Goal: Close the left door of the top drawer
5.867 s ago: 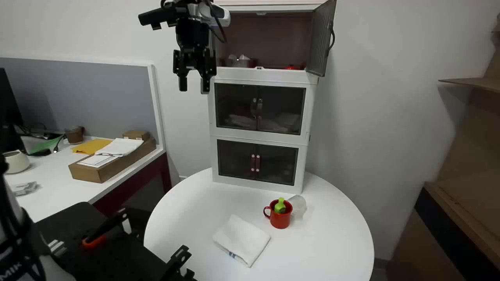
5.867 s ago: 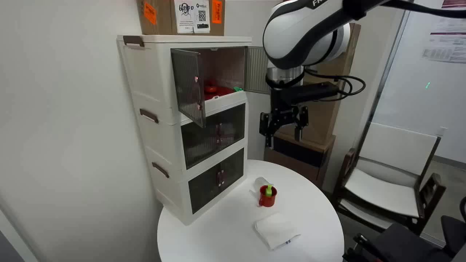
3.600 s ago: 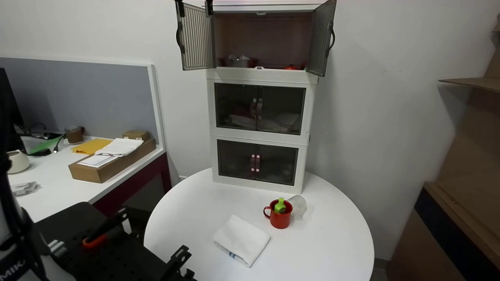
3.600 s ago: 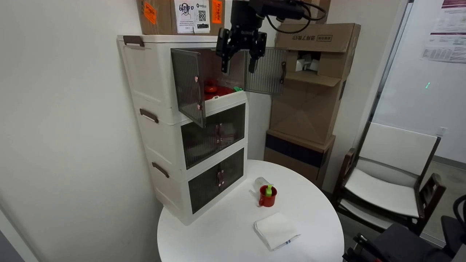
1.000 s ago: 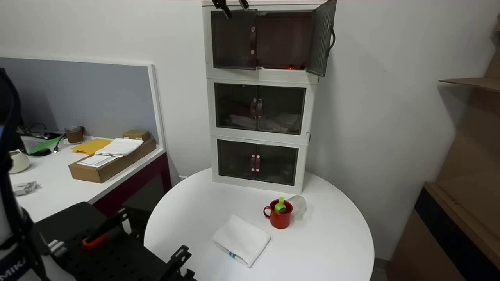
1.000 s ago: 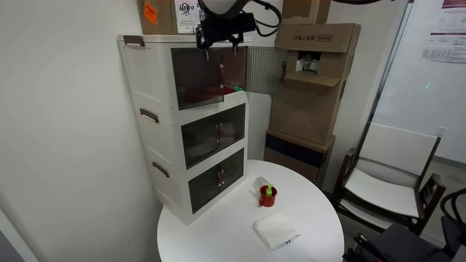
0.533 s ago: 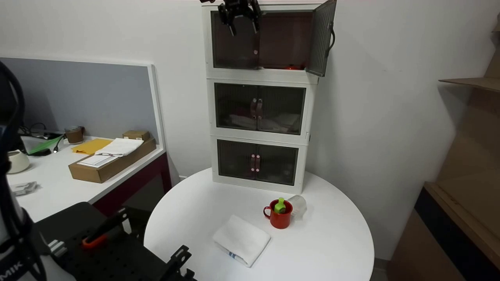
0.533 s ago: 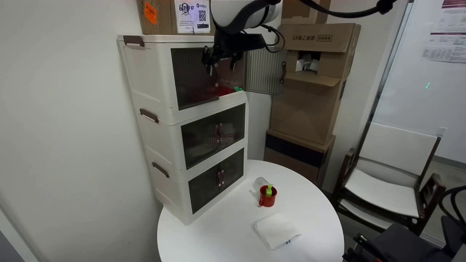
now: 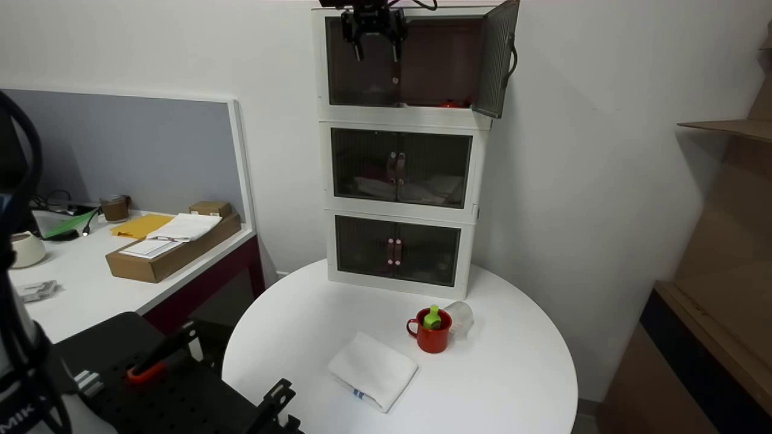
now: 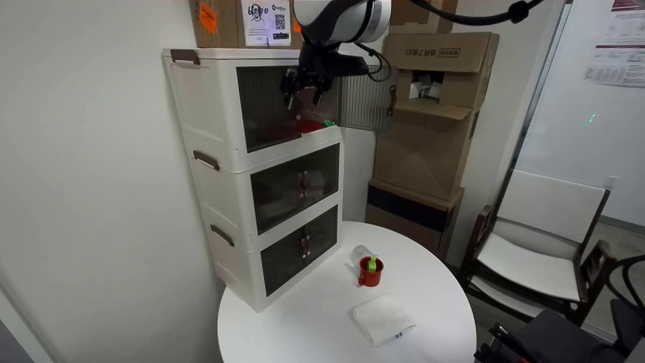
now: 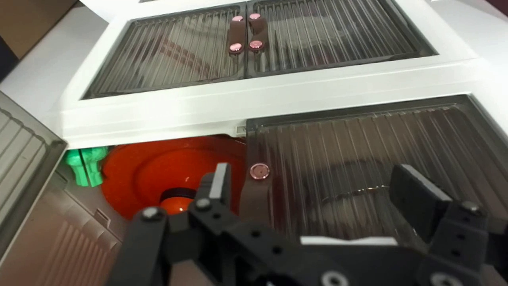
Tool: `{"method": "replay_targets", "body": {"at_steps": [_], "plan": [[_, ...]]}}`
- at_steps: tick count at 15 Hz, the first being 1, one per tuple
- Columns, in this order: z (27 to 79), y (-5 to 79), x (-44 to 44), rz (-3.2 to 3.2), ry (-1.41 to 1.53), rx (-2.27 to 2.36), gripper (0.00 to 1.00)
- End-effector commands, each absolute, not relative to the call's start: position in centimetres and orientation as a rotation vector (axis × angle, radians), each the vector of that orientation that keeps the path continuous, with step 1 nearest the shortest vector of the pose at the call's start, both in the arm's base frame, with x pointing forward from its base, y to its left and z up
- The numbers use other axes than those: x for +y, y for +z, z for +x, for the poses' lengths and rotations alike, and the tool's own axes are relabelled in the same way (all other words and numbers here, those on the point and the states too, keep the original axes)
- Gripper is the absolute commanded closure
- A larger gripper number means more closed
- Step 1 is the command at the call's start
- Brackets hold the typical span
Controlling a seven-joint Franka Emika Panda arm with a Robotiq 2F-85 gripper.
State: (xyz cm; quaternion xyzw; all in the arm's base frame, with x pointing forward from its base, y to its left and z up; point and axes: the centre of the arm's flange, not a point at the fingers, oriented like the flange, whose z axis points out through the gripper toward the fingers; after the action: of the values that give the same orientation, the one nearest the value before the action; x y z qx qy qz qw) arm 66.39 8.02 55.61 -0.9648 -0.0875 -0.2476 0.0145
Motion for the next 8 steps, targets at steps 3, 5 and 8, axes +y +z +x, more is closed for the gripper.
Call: {"method": "replay_targets", "body": {"at_steps": [3, 5, 8], "plan": [[63.4, 56.4, 6.1, -3.028, -0.685, -0.185, 0.0], [60.7, 56.7, 3.0, -3.072, -0.742, -0.032, 0.0], [56.2, 55.6, -1.8, -3.122, -0.691, 0.184, 0.0]]}}
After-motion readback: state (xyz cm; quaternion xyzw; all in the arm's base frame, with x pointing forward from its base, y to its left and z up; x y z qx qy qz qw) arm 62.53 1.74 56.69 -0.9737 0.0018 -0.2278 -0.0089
